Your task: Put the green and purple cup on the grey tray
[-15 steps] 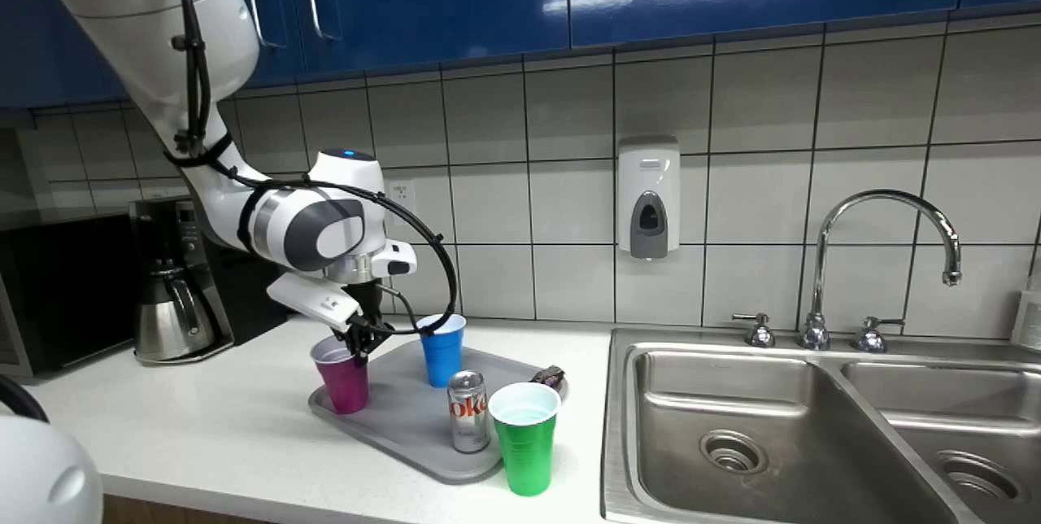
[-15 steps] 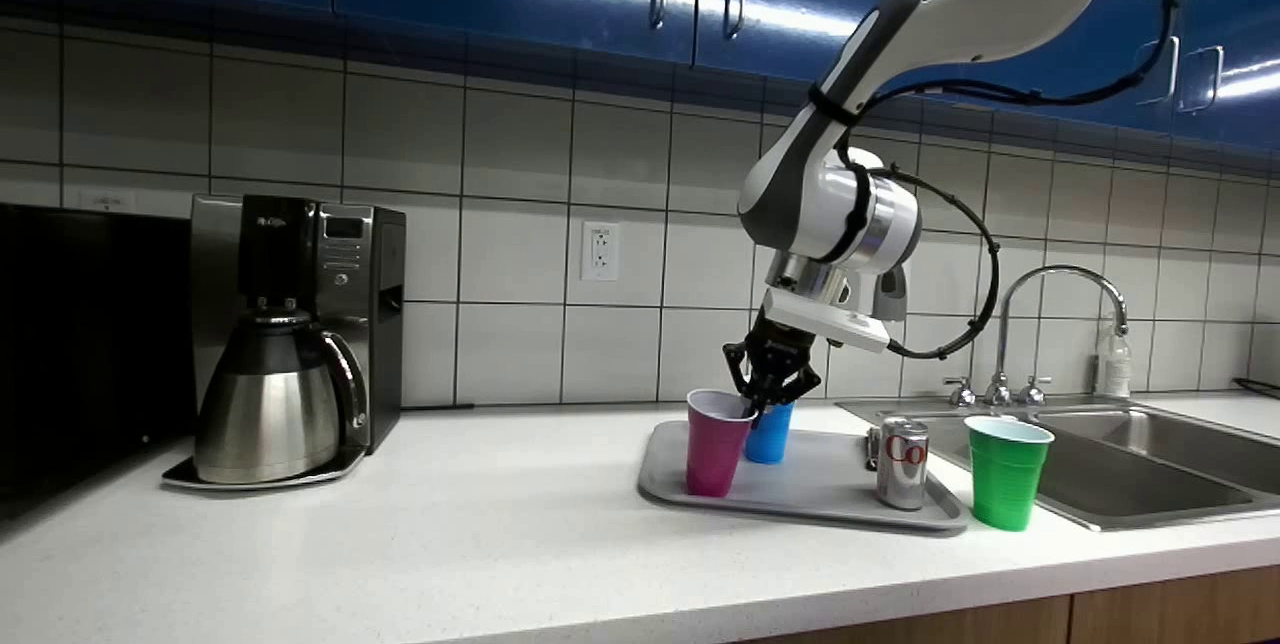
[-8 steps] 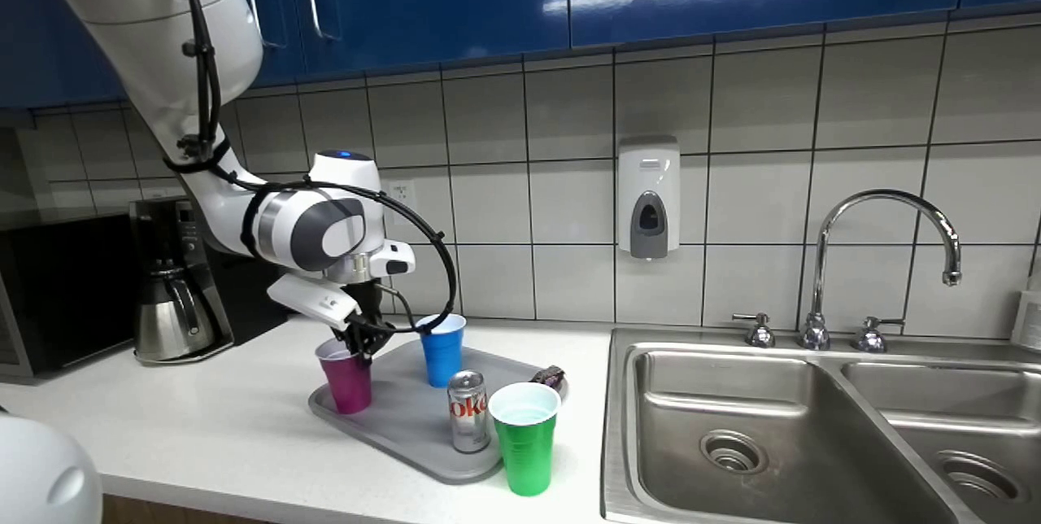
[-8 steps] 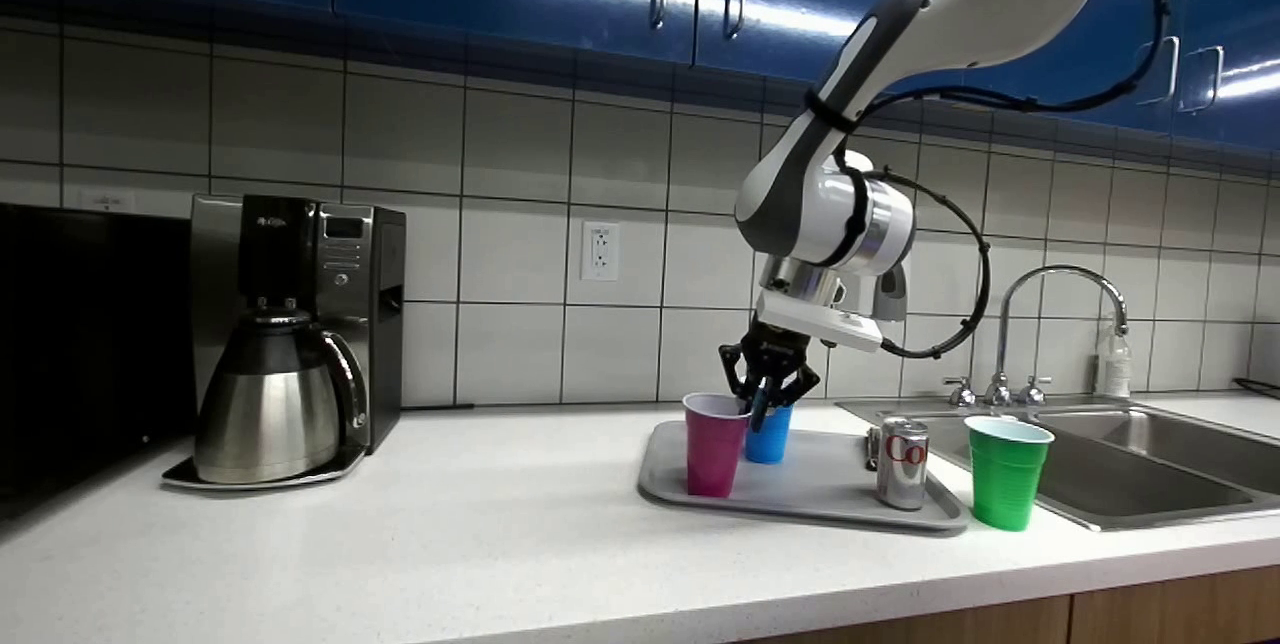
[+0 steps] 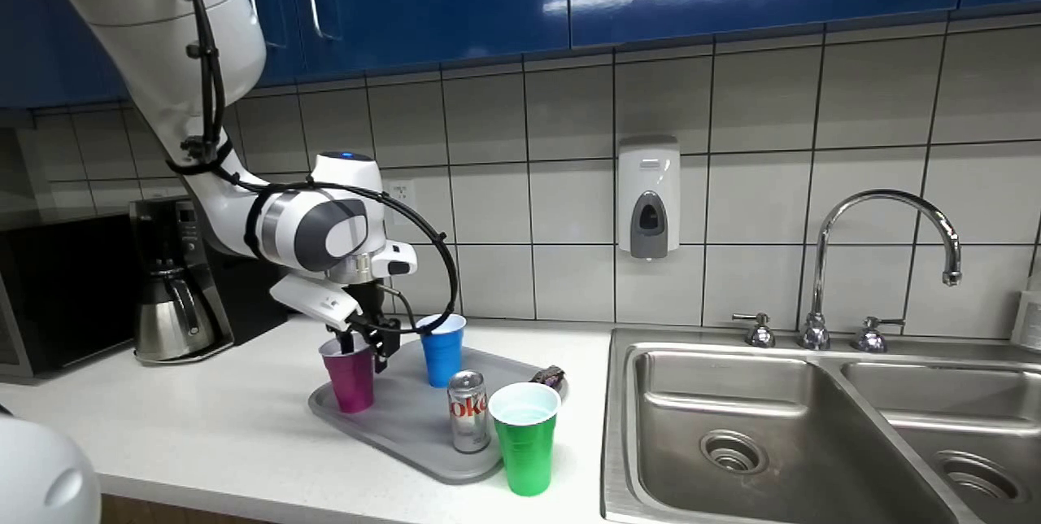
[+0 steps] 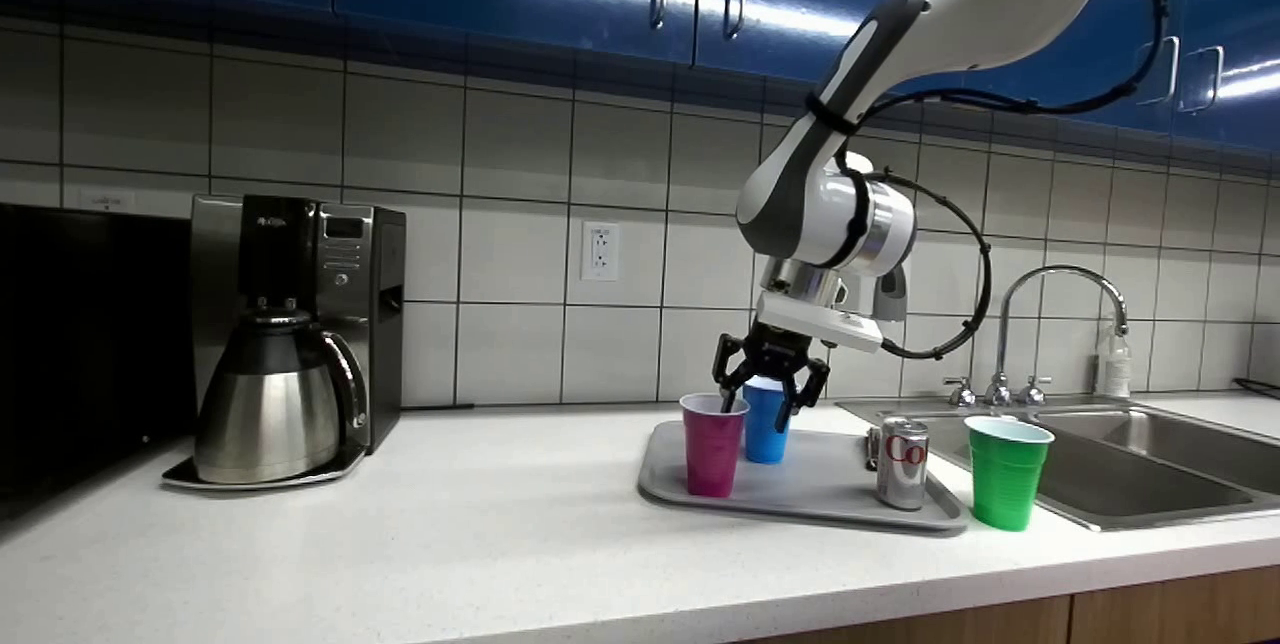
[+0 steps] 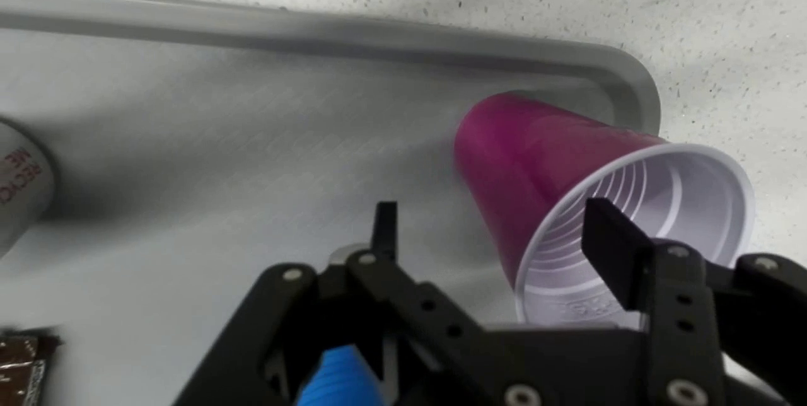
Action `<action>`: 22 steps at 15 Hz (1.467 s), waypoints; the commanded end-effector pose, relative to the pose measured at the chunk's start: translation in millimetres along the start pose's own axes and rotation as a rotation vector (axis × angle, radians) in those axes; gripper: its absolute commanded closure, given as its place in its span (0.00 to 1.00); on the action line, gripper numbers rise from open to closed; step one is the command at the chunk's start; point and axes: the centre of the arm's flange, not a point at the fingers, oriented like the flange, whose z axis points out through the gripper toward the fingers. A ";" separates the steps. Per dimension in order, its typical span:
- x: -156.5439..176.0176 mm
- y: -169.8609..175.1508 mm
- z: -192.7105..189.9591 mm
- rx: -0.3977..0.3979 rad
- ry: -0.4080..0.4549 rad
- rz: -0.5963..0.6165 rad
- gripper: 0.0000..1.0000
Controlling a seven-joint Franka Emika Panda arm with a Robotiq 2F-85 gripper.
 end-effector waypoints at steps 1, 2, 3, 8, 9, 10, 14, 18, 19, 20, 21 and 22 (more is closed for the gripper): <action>6.1 3.4 -17.7 0.013 -0.007 0.021 0.00; 6.5 5.2 -21.5 0.018 -0.005 0.023 0.00; 6.4 7.1 -26.4 0.026 -0.002 0.025 0.00; 3.0 16.8 -53.6 0.052 0.006 0.039 0.00; -1.2 22.3 -61.6 0.059 0.002 0.042 0.00; -2.8 24.4 -66.6 0.065 -0.002 0.043 0.00; -16.0 46.3 -93.9 0.053 -0.004 0.031 0.00; -27.8 71.9 -119.4 0.039 -0.020 0.008 0.00; -31.3 78.7 -126.6 0.031 -0.020 -0.003 0.00; -34.8 85.0 -133.3 0.021 -0.017 -0.015 0.00; -39.1 91.8 -140.2 0.009 -0.010 -0.025 0.00; -42.8 97.6 -146.4 0.000 -0.010 -0.034 0.00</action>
